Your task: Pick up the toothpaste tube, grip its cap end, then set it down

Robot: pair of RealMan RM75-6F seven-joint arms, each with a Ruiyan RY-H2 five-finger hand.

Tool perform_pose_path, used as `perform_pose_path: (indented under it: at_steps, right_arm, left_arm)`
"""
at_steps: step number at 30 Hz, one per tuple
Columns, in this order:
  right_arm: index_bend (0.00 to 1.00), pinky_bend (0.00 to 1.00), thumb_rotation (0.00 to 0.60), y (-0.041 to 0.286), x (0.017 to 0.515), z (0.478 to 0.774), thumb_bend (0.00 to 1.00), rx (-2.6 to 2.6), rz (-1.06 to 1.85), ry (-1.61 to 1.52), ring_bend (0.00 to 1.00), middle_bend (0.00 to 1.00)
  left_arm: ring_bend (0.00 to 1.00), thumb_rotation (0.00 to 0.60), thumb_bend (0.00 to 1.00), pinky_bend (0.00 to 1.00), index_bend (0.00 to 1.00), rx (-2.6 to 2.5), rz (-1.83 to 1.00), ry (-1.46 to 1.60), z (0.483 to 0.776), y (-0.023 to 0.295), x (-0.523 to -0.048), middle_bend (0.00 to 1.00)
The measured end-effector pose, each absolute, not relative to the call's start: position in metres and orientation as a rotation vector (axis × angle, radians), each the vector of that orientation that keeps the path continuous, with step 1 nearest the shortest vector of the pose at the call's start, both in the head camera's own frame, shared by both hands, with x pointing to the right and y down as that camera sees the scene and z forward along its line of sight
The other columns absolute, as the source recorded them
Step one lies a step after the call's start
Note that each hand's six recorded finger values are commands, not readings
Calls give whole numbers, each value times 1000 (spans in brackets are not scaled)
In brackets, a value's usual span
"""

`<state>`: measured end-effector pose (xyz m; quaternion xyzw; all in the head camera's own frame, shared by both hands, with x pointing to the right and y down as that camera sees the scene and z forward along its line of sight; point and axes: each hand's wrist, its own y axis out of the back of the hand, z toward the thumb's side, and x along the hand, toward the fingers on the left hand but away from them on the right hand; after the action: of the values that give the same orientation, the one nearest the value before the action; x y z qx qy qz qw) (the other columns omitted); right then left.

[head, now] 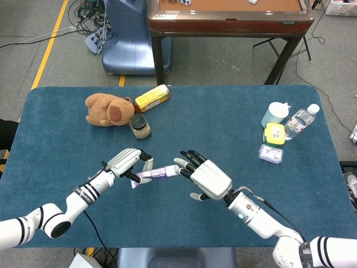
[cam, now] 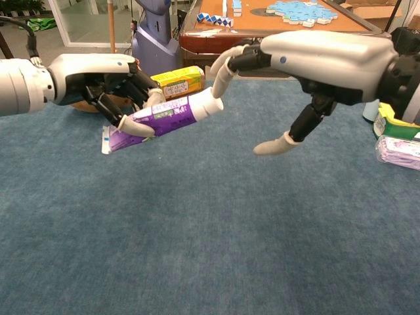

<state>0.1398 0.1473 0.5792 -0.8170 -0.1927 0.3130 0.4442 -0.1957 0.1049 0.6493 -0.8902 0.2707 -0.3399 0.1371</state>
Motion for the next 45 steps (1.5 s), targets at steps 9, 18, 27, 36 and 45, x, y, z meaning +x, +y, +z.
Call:
perform_pose_path:
  at_steps: [9, 18, 27, 36, 45]
  right_arm:
    - [0, 33, 599, 136, 145, 560, 150, -2194, 713, -660, 0, 36]
    - [0, 0, 533, 125, 132, 557, 68, -2426, 658, -778, 0, 0]
    - [0, 0, 475, 111, 109, 564, 31, -2654, 578, -902, 0, 0]
    - [0, 0, 465, 106, 89, 578, 31, -2739, 539, -982, 0, 0]
    - [0, 0, 464, 104, 72, 586, 31, -2799, 509, -1016, 0, 0]
  left_arm:
    - [423, 600, 429, 246, 623, -2643, -892, 953, 648, 109, -202, 688]
    - [422, 600, 429, 246, 627, -2657, -811, 993, 640, 112, -195, 695]
    - [423, 600, 429, 247, 627, -2642, -791, 1002, 638, 112, -188, 696]
    - [423, 600, 429, 247, 628, -2652, -783, 1028, 637, 107, -186, 698]
    - [423, 600, 429, 247, 629, -2650, -767, 1032, 636, 104, -180, 699]
